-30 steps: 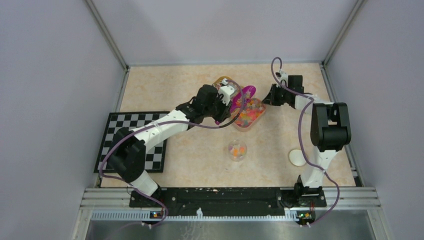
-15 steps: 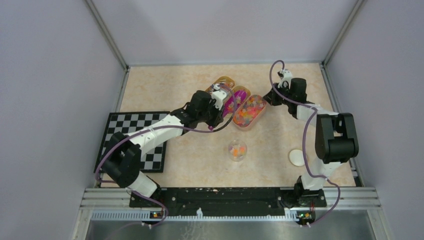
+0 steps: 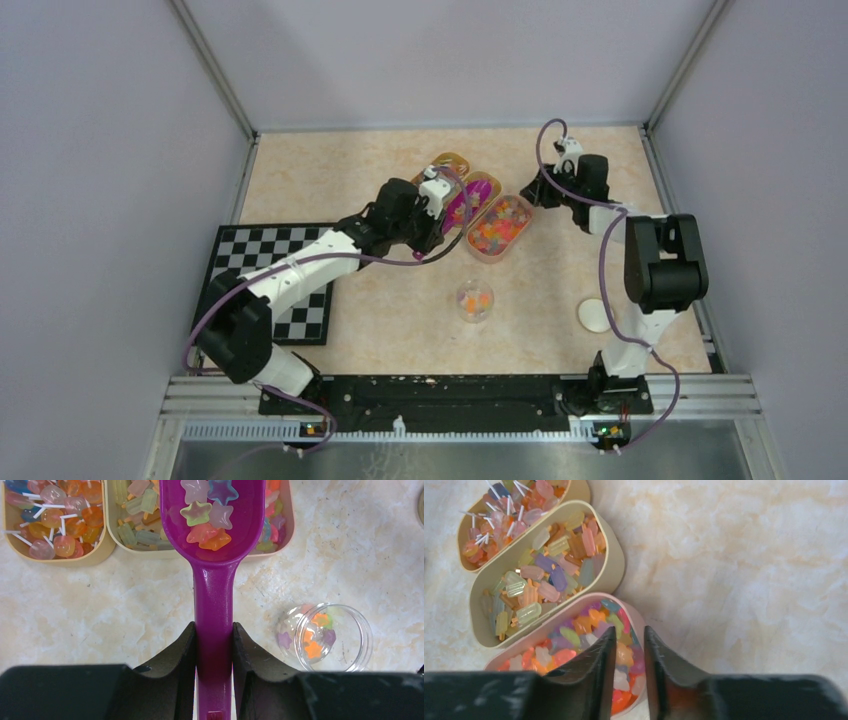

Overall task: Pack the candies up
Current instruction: Place the fake candies in the packing bottle.

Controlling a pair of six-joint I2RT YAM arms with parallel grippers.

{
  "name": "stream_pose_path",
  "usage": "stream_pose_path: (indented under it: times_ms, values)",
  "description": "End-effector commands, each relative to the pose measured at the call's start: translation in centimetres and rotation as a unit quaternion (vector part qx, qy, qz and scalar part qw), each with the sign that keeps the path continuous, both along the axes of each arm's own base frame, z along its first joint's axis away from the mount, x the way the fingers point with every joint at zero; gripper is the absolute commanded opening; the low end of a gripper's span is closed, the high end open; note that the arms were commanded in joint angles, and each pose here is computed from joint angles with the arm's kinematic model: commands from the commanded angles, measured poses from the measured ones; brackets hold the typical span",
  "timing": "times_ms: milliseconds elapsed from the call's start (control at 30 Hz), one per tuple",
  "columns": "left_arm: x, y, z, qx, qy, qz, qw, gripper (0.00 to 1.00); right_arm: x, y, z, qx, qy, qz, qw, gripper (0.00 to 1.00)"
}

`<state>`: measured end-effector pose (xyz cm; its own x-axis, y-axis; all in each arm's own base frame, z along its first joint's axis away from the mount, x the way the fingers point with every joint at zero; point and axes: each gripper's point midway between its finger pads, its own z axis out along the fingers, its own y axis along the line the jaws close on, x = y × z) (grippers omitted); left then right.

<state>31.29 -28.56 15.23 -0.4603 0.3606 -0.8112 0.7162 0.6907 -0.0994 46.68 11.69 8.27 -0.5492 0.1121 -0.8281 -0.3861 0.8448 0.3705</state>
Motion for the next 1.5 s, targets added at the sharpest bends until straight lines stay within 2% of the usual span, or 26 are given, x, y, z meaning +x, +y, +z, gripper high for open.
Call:
stream_pose_path:
  times_ms: [0,167,267,333,567,867,1100,1467]
  values:
    - [-0.2,-0.1,5.0,-0.026,-0.041,-0.015,0.999,0.0,2.2,0.4,5.3,0.013,-0.057,-0.001,0.998,0.43]
    - [-2.1,0.4,6.3,-0.035,-0.029,-0.03,0.998,0.0,1.6,0.2,7.4,0.025,-0.05,-0.018,0.998,0.59]
    - [-3.8,0.6,6.7,-0.035,-0.002,-0.046,0.998,0.0,0.6,0.0,9.3,0.033,-0.048,-0.026,0.998,0.78]
    - [-5.0,1.1,6.8,-0.034,0.031,-0.037,0.998,0.0,-0.2,0.0,10.3,0.035,-0.045,-0.031,0.998,0.83]
    - [-9.7,2.1,5.9,-0.001,0.108,-0.049,0.993,0.0,-3.4,0.1,13.4,0.05,-0.031,-0.044,0.997,0.84]
    - [-15.5,1.9,4.5,0.06,0.158,-0.087,0.982,0.0,-5.6,-0.5,16.8,0.054,-0.074,-0.06,0.994,0.84]
    - [-16.9,2.8,3.2,0.104,0.199,-0.091,0.97,0.0,-6.7,-1.2,17.4,0.054,-0.083,-0.081,0.992,0.84]
    - [-16.9,3.3,3.3,0.147,0.218,-0.091,0.96,0.0,-7.9,-1.6,17.7,0.045,-0.099,-0.084,0.991,0.85]
